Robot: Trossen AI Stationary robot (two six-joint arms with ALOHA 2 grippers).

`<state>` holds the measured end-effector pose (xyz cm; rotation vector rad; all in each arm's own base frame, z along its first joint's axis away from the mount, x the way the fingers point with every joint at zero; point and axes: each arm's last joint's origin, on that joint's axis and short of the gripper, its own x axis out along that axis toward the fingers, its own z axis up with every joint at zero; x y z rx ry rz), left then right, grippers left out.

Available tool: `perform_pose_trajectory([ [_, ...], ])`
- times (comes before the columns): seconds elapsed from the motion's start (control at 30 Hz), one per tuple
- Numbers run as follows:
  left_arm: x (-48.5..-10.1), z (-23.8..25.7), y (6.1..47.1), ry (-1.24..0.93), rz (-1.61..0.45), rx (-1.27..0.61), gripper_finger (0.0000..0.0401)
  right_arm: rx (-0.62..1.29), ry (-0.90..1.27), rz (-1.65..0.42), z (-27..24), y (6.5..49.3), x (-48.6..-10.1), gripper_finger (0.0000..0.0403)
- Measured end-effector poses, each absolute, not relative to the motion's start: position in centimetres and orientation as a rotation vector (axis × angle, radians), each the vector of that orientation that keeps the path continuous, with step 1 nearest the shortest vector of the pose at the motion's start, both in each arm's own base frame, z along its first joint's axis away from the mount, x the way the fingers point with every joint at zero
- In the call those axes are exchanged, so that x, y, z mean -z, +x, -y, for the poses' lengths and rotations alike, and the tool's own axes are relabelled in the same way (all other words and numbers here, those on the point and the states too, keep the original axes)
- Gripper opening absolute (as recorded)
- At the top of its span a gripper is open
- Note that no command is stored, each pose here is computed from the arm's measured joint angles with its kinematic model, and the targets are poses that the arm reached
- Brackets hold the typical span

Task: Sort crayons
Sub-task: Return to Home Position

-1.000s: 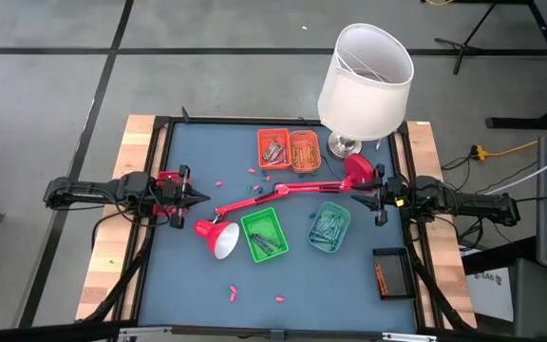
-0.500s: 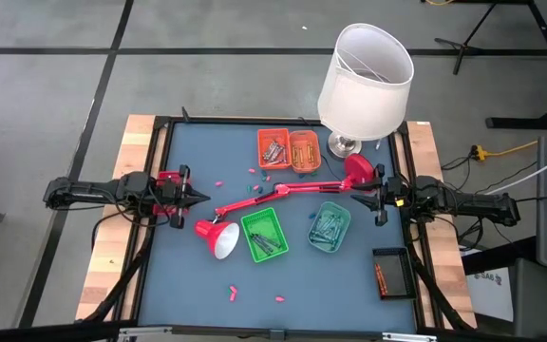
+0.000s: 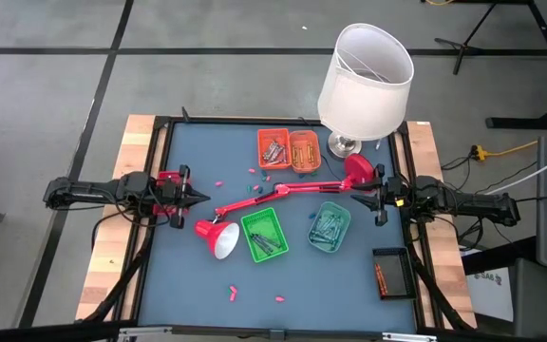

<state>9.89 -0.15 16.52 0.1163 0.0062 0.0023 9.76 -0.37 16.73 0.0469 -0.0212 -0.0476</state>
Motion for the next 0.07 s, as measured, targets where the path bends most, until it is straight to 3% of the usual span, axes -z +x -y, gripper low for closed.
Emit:
perform_pose_trajectory([
  [0.07,-16.52,0.15,9.88,0.116,-0.006,-0.002,0.0002,0.048,0.047,0.021,0.37,9.76,-16.73,0.0129],
])
